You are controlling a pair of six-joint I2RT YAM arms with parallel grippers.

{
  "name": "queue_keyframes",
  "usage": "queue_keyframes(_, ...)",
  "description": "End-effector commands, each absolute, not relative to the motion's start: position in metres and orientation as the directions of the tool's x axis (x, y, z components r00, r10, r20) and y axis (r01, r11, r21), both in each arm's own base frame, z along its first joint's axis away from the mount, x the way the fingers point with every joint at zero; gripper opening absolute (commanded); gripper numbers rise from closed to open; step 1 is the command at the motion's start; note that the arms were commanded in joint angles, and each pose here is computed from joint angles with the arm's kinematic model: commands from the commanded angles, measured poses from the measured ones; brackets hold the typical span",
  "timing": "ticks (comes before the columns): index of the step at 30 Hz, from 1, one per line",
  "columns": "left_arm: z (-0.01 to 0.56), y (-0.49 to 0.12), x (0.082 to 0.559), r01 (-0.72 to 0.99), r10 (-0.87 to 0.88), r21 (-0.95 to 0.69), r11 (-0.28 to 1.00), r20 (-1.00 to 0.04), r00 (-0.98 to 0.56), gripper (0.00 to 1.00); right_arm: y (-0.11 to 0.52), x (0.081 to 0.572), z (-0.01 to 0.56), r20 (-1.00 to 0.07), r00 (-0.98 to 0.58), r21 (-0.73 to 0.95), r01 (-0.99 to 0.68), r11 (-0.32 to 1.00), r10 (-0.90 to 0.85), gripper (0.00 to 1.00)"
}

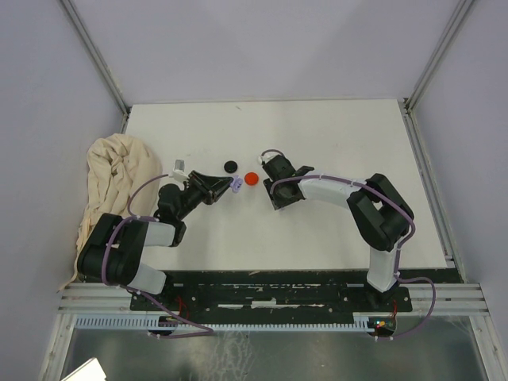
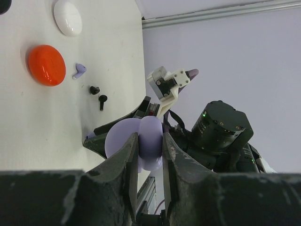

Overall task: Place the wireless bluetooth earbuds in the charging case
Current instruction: Pick up the earbud from the center of the board.

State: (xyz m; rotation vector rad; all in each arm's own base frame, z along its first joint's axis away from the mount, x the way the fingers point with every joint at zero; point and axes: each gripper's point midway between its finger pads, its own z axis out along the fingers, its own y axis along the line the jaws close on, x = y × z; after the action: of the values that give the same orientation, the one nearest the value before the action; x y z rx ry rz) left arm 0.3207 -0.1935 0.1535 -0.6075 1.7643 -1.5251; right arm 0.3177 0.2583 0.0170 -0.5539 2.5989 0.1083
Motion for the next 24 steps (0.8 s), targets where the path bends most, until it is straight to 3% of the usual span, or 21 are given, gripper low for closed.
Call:
queue_keyframes(1, 0.167, -0.192, 0.321, 0.144, -0.755, -0.977, 0.158, -0.214, -0.62, 0.03, 0.272, 0.332, 0.028, -0.514, -0.791, 0.004, -0.388, 0.922, -0.331, 0.47)
queue_keyframes(10, 0.166, -0.19, 0.322, 0.143, -0.757, -0.977, 0.158, -0.212, -0.617, 0.03, 0.271, 0.332, 0.024, -0.508, -0.797, 0.0, -0.38, 0.925, -0.328, 0.39)
queue_keyframes(19, 0.167, -0.19, 0.322, 0.145, -0.756, -0.977, 0.156, -0.212, -0.619, 0.03, 0.268, 0.335, 0.028, -0.515, -0.795, -0.013, -0.366, 0.93, -0.32, 0.22)
queue_keyframes(24, 0.166, -0.191, 0.321, 0.134, -0.755, -0.98, 0.145, -0.197, -0.625, 0.03, 0.277, 0.346, 0.058, -0.629, -0.711, 0.007, -0.408, 0.913, -0.313, 0.12)
